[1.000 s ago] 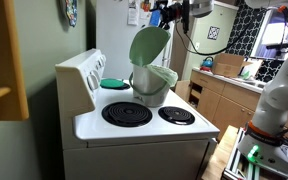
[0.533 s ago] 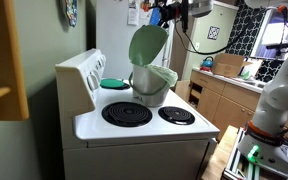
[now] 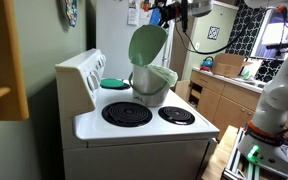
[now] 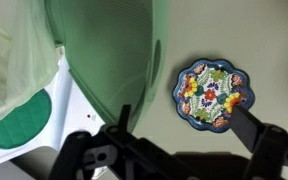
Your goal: Open the bin, then remove a paper towel from it
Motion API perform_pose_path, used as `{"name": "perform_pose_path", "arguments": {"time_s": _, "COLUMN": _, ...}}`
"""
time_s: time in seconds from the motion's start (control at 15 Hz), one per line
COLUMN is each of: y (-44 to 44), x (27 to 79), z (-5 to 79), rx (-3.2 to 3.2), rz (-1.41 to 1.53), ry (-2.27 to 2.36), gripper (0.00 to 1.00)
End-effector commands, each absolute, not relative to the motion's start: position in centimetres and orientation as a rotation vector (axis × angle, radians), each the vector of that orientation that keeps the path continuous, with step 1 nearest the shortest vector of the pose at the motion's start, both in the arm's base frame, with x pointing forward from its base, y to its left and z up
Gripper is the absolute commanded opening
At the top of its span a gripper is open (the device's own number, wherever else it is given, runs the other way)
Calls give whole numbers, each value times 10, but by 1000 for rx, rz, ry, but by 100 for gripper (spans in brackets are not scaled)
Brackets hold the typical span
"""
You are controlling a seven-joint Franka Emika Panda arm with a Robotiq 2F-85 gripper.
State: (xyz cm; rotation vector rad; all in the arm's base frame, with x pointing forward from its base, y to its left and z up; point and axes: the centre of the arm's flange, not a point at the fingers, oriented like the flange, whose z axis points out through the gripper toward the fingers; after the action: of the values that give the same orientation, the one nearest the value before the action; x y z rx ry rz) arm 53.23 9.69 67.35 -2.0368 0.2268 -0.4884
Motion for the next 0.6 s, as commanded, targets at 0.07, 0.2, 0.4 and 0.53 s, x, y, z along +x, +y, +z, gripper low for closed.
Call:
{"name": "perform_pose_path", "arguments": {"time_s": 0.07, "y": 75, "x": 529, "z": 668, "rx": -2187, "rz": -603, "ry": 315, "gripper": 100}}
{"name": "perform_pose_path", "arguments": {"time_s": 0.2, "y": 65, "x": 527, "z": 664, "rx": -2283, "rz": -629, "ry": 348, "gripper": 100}}
{"name": "perform_pose_path", "arguments": {"time_s": 0.4, "y": 61, "x": 537, "z": 663, "rx": -2289, "rz": -621, "ry": 348, "gripper": 100}}
{"name": "perform_pose_path", "arguments": {"time_s": 0.53, "y": 54, "x": 536, "z": 656, "rx": -2315, "rz": -616, "ry": 380, "gripper": 100}}
